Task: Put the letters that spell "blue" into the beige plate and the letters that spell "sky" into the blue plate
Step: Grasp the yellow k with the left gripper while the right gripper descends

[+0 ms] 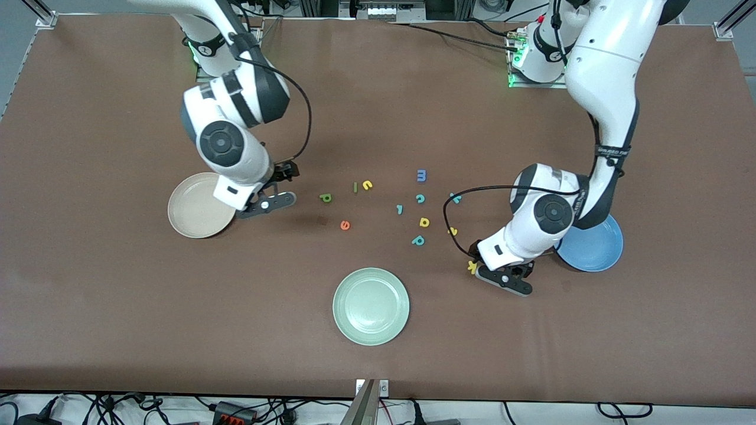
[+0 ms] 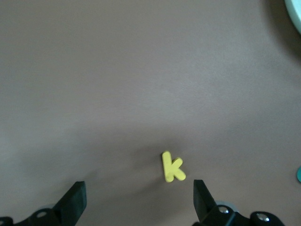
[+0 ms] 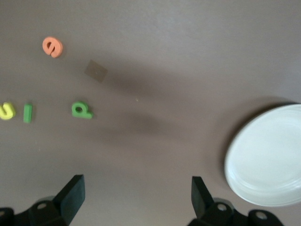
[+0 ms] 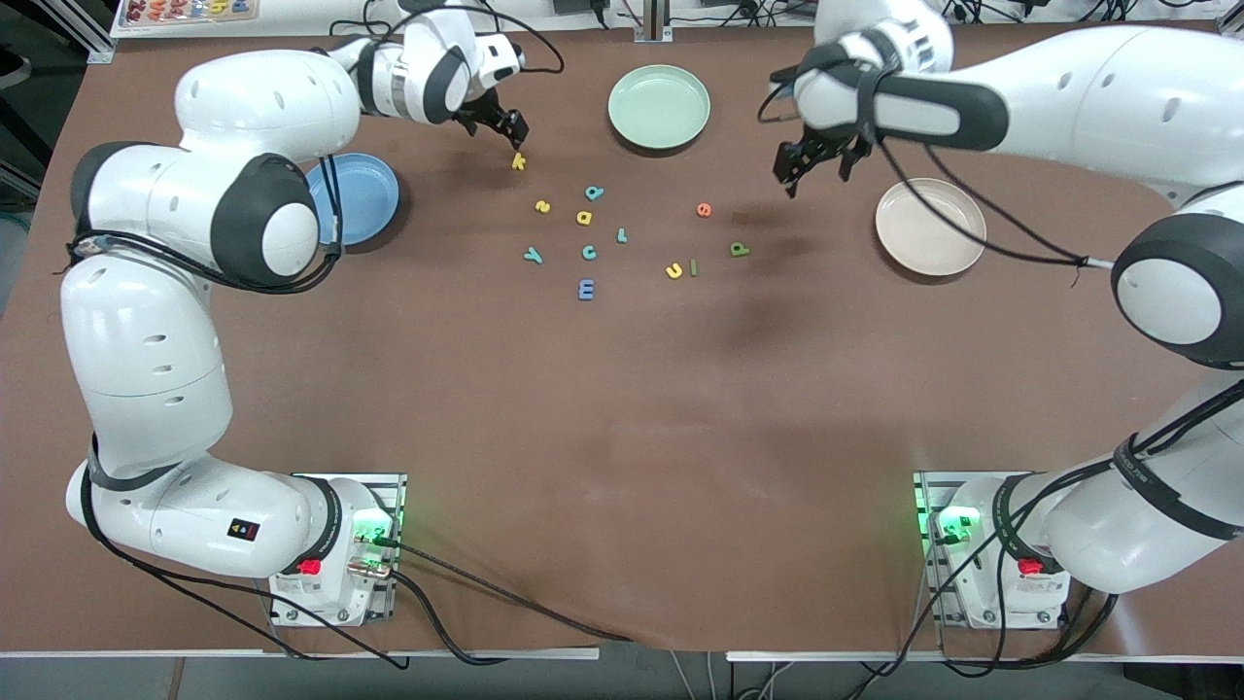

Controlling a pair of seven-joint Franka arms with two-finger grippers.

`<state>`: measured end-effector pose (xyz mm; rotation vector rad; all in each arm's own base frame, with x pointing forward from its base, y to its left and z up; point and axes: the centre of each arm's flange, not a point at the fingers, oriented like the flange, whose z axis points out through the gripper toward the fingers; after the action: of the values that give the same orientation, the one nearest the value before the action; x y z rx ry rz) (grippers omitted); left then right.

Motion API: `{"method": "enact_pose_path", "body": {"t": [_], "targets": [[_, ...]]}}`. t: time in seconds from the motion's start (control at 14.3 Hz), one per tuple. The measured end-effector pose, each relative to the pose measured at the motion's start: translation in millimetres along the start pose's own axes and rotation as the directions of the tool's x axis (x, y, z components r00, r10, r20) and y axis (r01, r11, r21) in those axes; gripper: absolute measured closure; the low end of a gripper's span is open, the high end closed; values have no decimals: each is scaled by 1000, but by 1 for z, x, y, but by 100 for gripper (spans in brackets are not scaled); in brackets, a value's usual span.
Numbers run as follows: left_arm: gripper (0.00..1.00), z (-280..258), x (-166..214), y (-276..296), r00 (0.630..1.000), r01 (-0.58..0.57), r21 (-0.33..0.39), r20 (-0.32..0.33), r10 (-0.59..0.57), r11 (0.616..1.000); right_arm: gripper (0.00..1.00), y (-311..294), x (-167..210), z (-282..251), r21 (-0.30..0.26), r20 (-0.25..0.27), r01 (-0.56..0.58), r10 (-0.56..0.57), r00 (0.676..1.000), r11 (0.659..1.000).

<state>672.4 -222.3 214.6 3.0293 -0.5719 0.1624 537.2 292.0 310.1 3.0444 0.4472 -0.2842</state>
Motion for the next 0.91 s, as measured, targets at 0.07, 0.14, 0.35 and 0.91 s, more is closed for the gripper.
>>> {"method": "enact_pose_path", "body": {"t": [0.07, 0.14, 0.35, 0.91], "targets": [[0, 6, -1, 3, 1000, 1, -1, 2, -1, 1000, 0, -9, -1, 18, -2, -3, -27, 27, 1000, 1000], [0, 12, -2, 5, 1000, 9, -2, 1, -9, 1000, 0, -19, -3, 35, -3, 5, -62, 62, 998, 998], [0, 35, -12, 21, 998, 58, -6, -27, -58, 998, 0, -50, -2, 74, 58, 33, -170, 168, 985, 984], [64, 42, -17, 26, 998, 28, 1, -53, -28, 1000, 23, -61, 12, 111, 92, -8, -203, 205, 979, 975]]}}
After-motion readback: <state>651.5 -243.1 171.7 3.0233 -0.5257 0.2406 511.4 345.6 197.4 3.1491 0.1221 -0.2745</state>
